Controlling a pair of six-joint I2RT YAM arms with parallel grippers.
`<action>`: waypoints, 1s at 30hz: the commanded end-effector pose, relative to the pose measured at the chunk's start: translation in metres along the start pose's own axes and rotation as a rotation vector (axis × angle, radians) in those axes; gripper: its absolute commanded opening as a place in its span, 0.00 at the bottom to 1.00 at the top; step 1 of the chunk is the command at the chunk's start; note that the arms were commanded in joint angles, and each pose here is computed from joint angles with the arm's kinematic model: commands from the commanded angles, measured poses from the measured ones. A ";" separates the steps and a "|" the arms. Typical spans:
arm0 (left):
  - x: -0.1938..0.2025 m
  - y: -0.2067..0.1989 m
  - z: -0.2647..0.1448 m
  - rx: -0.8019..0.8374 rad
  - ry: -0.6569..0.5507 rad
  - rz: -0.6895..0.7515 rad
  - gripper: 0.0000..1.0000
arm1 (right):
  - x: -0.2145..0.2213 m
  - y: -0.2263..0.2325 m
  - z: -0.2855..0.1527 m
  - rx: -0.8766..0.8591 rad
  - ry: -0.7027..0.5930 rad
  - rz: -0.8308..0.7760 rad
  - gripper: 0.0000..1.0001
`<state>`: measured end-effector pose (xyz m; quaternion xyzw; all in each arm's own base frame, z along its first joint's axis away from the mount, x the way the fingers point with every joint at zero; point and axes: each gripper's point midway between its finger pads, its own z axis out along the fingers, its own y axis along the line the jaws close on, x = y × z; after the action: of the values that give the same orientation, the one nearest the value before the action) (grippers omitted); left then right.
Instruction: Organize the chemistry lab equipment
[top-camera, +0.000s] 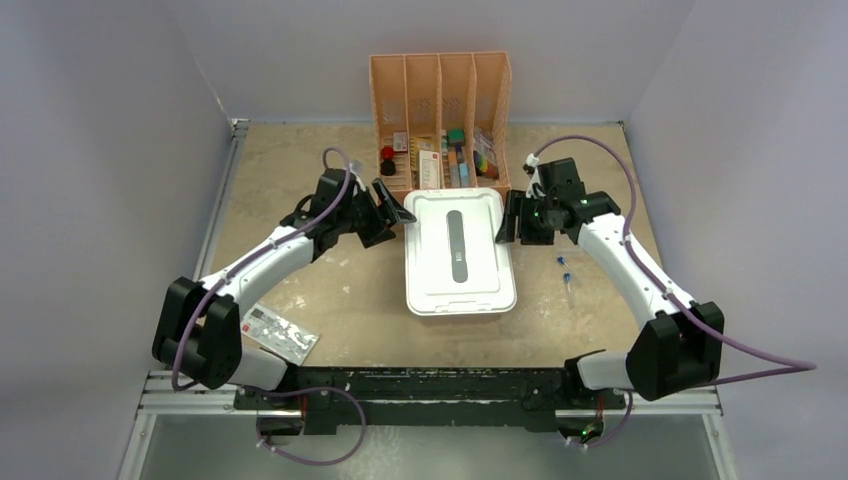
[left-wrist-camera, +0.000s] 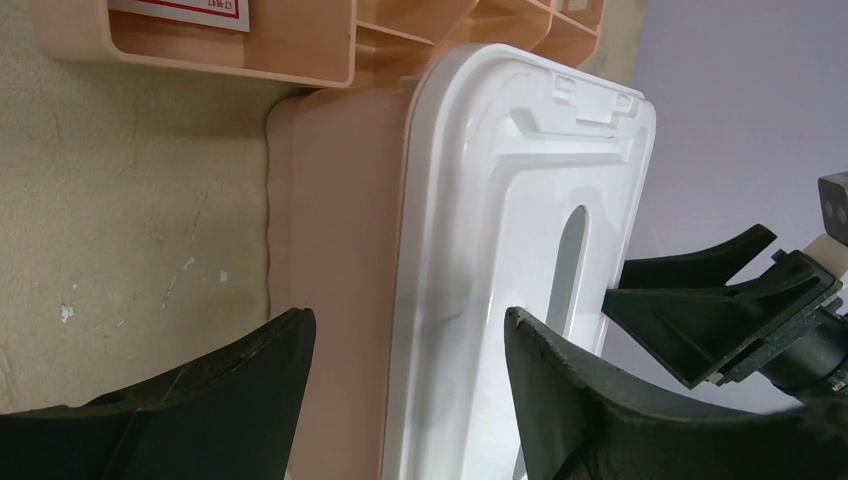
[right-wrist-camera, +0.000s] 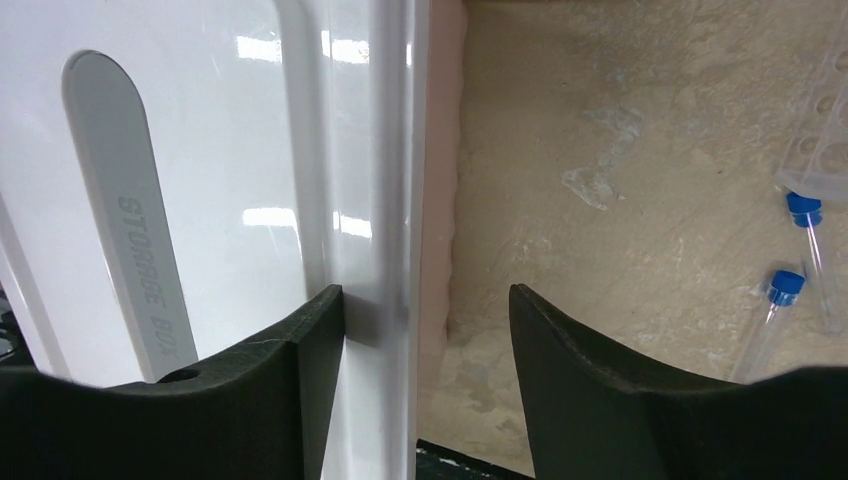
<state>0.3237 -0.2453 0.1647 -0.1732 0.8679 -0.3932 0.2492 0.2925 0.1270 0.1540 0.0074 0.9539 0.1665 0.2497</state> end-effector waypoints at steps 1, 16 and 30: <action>-0.009 -0.016 0.002 0.032 -0.019 0.022 0.68 | 0.000 -0.011 -0.008 0.057 -0.006 -0.030 0.61; -0.005 0.027 0.008 -0.164 -0.044 0.064 0.58 | 0.032 0.022 0.023 -0.173 0.122 0.063 0.40; -0.033 0.078 -0.036 -0.472 -0.223 0.142 0.45 | 0.049 0.089 0.044 -0.369 0.202 0.050 0.26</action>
<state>0.3294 -0.2080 0.1499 -0.1895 0.8980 -0.2572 0.3025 0.2920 0.1954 0.1477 -0.0005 0.9199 0.3266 0.2171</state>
